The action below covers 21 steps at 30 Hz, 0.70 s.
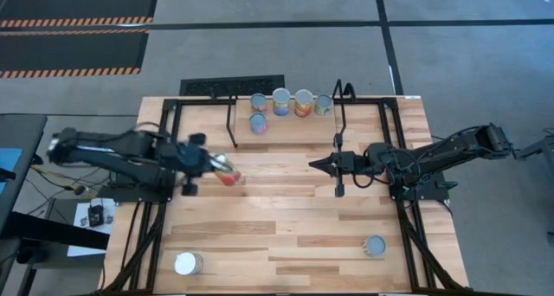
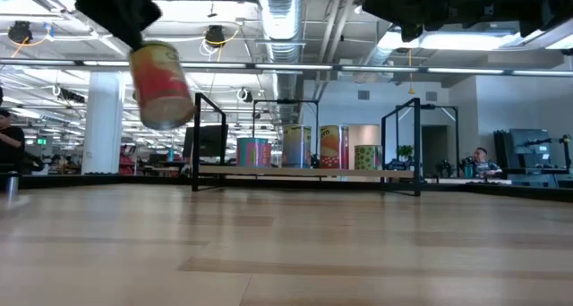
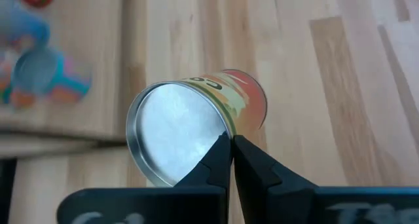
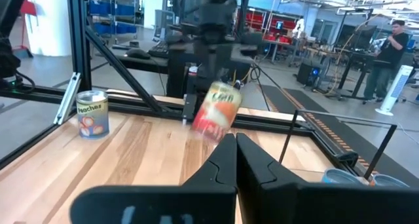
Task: Pick and place cans onto a shelf
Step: Put the canned corn on the shelf aligned with the canned corn on the shelf
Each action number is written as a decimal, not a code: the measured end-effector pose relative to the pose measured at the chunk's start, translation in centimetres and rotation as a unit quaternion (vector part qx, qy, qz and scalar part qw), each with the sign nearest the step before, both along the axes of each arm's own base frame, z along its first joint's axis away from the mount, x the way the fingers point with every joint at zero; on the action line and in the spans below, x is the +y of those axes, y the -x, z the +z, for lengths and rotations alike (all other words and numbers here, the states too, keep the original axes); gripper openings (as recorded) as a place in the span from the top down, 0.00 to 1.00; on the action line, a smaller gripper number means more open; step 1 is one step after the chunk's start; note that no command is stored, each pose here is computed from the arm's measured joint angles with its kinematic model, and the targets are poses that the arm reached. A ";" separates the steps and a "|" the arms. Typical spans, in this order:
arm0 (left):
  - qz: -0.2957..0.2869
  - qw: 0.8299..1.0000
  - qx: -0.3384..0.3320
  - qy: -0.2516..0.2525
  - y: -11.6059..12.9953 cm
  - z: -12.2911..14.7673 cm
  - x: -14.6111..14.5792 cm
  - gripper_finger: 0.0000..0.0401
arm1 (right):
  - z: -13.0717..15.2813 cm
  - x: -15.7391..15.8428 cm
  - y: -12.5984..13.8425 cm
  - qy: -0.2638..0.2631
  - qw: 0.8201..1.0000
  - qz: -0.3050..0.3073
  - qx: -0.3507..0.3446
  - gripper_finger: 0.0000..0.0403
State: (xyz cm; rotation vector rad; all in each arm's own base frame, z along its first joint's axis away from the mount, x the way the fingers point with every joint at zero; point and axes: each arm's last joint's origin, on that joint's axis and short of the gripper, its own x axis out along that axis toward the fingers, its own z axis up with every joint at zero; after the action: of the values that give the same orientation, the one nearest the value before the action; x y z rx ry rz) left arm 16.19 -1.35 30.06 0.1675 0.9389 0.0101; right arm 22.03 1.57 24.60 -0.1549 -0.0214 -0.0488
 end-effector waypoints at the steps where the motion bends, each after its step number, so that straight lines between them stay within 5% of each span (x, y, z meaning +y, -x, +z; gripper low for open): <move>1: -0.007 1.000 0.001 -0.009 -1.0 -0.4 -0.5 1.00 | 0.0 0.0 0.0 0.000 1.000 0.000 0.000 0.97; 12: -0.051 0.995 0.070 -0.056 -11.6 -6.8 -3.0 1.00 | -0.3 0.0 0.0 -0.004 1.000 0.000 0.013 0.97; 21: -0.051 0.989 0.097 -0.099 -18.2 -7.7 -1.4 1.00 | -0.4 0.0 0.0 -0.003 1.000 0.000 0.021 0.97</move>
State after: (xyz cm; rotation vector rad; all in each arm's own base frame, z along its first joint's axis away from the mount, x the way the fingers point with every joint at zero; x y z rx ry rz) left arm 34.40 -2.71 22.31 0.4064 1.1232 -0.0075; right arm 22.03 1.59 24.19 -0.1496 0.0201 -0.0448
